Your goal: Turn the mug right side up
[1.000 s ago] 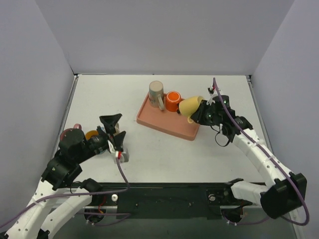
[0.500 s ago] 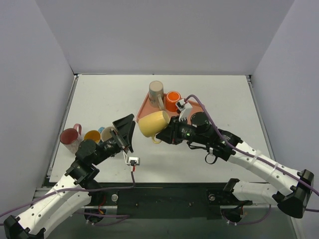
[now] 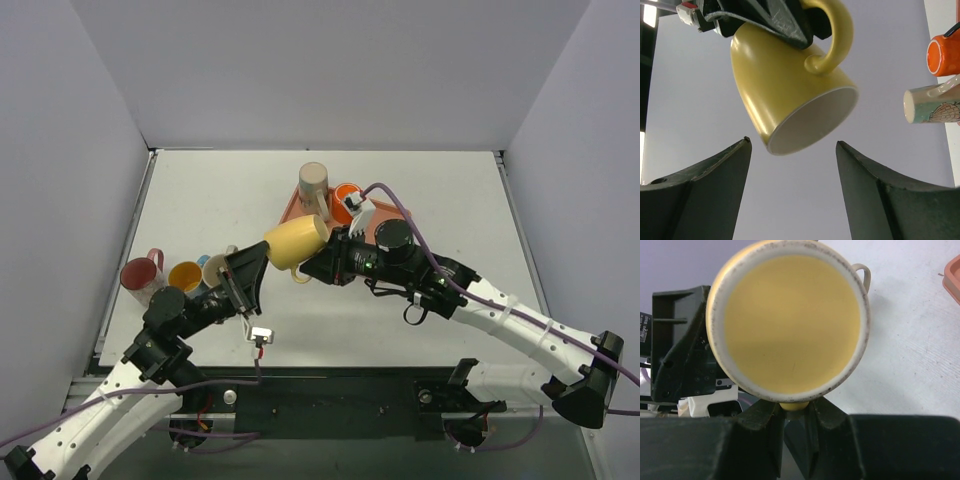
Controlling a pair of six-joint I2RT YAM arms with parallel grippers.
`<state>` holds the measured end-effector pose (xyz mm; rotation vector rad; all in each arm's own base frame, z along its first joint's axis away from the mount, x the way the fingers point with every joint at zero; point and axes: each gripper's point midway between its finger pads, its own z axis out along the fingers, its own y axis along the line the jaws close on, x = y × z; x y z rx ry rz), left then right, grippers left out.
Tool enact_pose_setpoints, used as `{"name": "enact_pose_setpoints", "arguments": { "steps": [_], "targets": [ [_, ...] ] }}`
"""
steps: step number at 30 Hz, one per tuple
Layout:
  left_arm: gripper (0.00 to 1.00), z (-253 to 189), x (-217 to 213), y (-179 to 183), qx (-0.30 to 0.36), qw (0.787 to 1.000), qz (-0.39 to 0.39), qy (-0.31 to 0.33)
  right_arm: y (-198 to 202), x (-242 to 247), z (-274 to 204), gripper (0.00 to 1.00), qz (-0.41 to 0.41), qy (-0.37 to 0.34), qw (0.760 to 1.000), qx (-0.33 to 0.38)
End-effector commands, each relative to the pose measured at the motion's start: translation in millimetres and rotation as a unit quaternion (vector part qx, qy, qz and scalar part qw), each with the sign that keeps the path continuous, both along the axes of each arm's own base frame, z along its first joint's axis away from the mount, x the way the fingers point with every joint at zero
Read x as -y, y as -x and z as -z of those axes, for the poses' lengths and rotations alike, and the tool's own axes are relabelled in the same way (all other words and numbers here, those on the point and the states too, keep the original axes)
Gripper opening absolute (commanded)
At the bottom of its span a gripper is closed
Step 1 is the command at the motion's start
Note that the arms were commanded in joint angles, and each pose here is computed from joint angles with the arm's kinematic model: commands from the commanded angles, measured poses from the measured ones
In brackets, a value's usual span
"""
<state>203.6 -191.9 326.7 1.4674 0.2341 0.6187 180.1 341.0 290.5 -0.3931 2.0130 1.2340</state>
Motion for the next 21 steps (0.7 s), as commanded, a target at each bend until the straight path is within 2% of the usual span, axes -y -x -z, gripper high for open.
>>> {"name": "enact_pose_setpoints", "arguments": {
  "steps": [1,5,9,11,13,14,15,17,18,19,20,21],
  "targets": [
    [0.79,-10.4,8.4,9.2,0.023,0.999,0.029,-0.004,-7.0,-12.3,-65.3,0.00,0.000,-0.079,0.995,0.060],
    [0.74,-21.1,11.3,9.2,0.040,0.999,0.029,0.003,-6.5,-19.2,-60.1,0.00,-0.011,-0.076,0.996,0.052],
    [0.61,-24.1,15.3,10.5,0.045,0.998,0.036,0.009,0.5,-30.5,-61.7,0.00,-0.038,-0.080,0.995,0.048],
    [0.51,-30.2,13.3,7.6,0.039,0.998,0.028,0.028,2.0,-31.3,-59.2,0.00,-0.043,-0.078,0.995,0.048],
    [0.28,-34.5,11.1,4.3,0.030,0.999,0.019,0.038,0.6,-31.3,-51.5,0.00,-0.042,-0.067,0.996,0.045],
    [0.21,-36.0,10.7,4.8,0.025,0.999,0.020,0.042,-1.3,-31.0,-50.2,0.00,-0.039,-0.064,0.996,0.044],
    [0.08,-37.1,10.5,6.1,0.025,0.999,0.022,0.043,-3.5,-30.8,-45.0,0.00,-0.037,-0.057,0.997,0.039],
    [0.00,-34.2,10.7,8.6,0.017,0.999,0.026,0.036,-14.4,-25.2,-37.5,0.00,-0.015,-0.045,0.998,0.032],
    [0.00,-28.8,9.2,6.6,-0.003,1.000,0.018,0.022,-22.4,-17.9,-36.4,0.16,0.001,-0.042,0.999,0.030],
    [0.00,-25.2,7.4,4.1,-0.020,1.000,0.010,0.015,-31.0,-10.0,-25.5,0.24,0.025,-0.025,0.999,0.025],
    [0.00,-14.9,2.2,-4.1,-0.067,0.998,-0.016,-0.001,-43.6,3.4,-23.3,0.37,0.059,-0.016,0.998,0.030],
    [0.00,-12.7,-2.7,-9.5,-0.090,0.995,-0.036,0.000,-46.8,12.6,-17.3,0.43,0.073,0.000,0.997,0.033]
  ]
}}
